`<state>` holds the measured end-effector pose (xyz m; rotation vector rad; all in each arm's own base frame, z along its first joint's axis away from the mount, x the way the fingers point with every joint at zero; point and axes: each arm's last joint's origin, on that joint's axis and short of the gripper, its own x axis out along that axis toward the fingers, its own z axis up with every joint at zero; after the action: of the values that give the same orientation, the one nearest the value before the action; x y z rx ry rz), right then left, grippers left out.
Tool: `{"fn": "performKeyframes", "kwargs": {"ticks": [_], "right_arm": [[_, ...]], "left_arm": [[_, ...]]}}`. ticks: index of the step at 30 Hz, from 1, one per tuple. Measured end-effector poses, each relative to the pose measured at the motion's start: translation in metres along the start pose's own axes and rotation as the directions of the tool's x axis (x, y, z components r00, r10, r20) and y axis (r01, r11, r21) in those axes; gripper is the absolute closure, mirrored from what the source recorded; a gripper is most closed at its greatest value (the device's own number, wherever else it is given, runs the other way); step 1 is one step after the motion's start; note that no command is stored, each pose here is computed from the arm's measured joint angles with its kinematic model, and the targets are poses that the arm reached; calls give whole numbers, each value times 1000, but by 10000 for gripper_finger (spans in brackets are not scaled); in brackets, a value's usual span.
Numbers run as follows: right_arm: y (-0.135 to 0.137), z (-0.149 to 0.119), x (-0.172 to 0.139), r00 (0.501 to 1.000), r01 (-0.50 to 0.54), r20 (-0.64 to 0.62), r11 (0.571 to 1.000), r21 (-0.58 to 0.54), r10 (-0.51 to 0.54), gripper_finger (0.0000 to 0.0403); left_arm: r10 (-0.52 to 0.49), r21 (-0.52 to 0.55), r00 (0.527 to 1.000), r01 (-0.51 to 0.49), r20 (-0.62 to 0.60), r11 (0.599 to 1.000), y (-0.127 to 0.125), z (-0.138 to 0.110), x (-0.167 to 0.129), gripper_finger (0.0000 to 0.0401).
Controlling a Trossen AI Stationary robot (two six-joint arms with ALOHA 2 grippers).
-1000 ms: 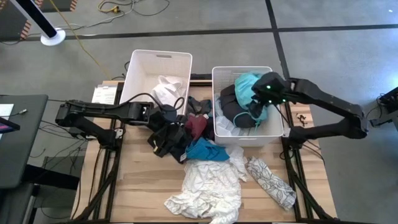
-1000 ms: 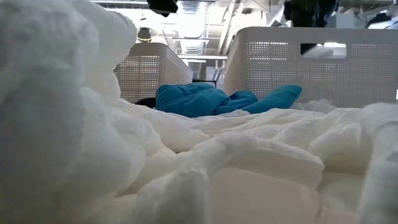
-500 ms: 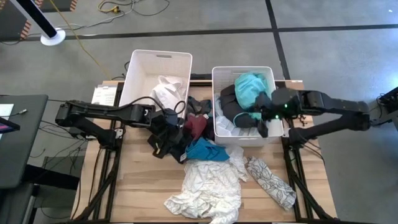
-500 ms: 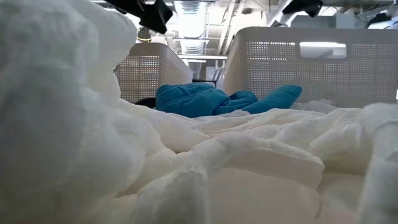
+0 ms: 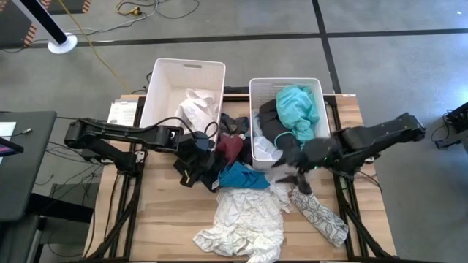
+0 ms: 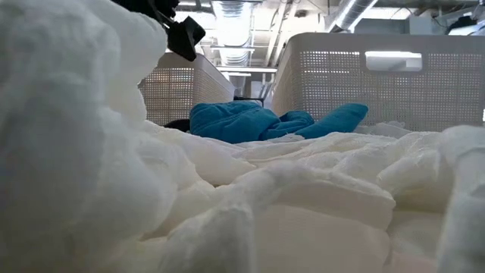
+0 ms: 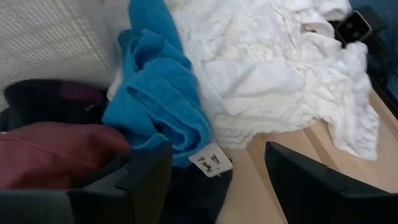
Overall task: Sort clothes
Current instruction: Put the white dress into the left white laundry bin
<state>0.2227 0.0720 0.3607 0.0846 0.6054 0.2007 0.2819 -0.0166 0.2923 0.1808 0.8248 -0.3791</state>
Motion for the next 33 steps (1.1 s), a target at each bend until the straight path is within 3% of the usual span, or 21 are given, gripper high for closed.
{"fn": "performKeyframes", "kwargs": {"ticks": [15,27,33], "right_arm": [[57,-36,108,965,-104,-250,989,-109,74,142],[62,-75,184,925,-79,-378,989,-123,27,139],[57,-89,208,916,-52,-401,994,-98,8,96]], "left_arm": [[61,8,998,-60,-28,998,-20,-1,11,150],[72,14,997,-72,-27,997,-24,0,12,150],[75,22,997,-75,-11,997,-23,2,13,150]]}}
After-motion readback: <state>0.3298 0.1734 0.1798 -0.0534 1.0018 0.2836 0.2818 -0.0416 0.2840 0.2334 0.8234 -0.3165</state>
